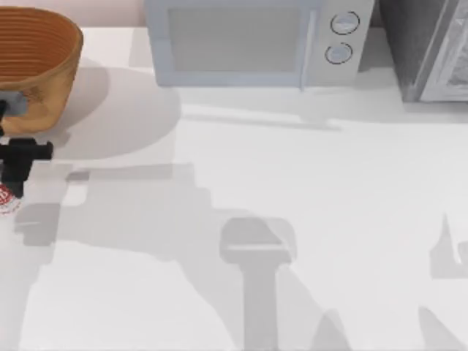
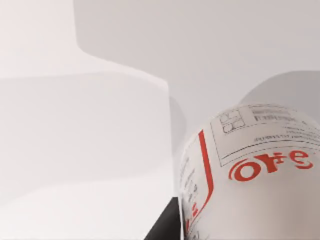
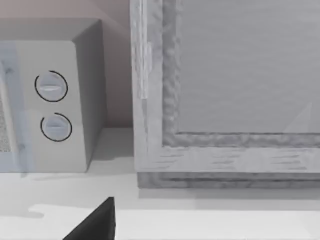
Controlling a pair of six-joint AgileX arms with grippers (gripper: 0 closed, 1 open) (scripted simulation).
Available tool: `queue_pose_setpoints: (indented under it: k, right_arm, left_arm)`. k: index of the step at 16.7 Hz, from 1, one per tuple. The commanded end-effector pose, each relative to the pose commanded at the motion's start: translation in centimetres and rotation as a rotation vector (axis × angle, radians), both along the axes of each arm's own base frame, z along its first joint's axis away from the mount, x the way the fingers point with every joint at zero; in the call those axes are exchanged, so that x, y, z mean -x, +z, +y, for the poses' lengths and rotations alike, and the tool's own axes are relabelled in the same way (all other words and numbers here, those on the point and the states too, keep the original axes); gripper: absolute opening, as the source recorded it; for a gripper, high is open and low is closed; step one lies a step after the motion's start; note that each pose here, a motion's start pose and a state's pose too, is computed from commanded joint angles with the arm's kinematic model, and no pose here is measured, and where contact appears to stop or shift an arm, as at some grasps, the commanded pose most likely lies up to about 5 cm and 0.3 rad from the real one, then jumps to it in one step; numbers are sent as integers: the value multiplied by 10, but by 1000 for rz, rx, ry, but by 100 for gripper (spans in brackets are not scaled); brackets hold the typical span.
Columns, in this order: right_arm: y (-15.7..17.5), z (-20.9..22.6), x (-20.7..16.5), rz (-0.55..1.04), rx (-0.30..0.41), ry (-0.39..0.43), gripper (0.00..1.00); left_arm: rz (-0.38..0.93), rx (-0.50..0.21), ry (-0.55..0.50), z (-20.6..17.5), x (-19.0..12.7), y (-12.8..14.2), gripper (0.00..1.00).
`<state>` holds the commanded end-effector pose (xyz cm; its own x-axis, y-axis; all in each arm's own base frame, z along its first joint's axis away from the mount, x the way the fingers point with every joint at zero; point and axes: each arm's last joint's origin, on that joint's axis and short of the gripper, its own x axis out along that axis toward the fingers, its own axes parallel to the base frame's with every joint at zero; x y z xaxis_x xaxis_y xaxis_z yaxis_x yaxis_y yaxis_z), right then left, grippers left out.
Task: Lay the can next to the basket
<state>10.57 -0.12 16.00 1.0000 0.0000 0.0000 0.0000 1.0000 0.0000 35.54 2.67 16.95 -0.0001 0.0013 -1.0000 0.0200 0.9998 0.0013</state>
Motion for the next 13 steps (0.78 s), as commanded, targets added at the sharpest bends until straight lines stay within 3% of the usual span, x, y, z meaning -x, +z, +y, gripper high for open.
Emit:
queue_pose_setpoints:
  k: [13]
  right_arm:
    - [0,0,0,0,0,0,100]
  left_arm:
    - [0,0,0,0,0,0,98]
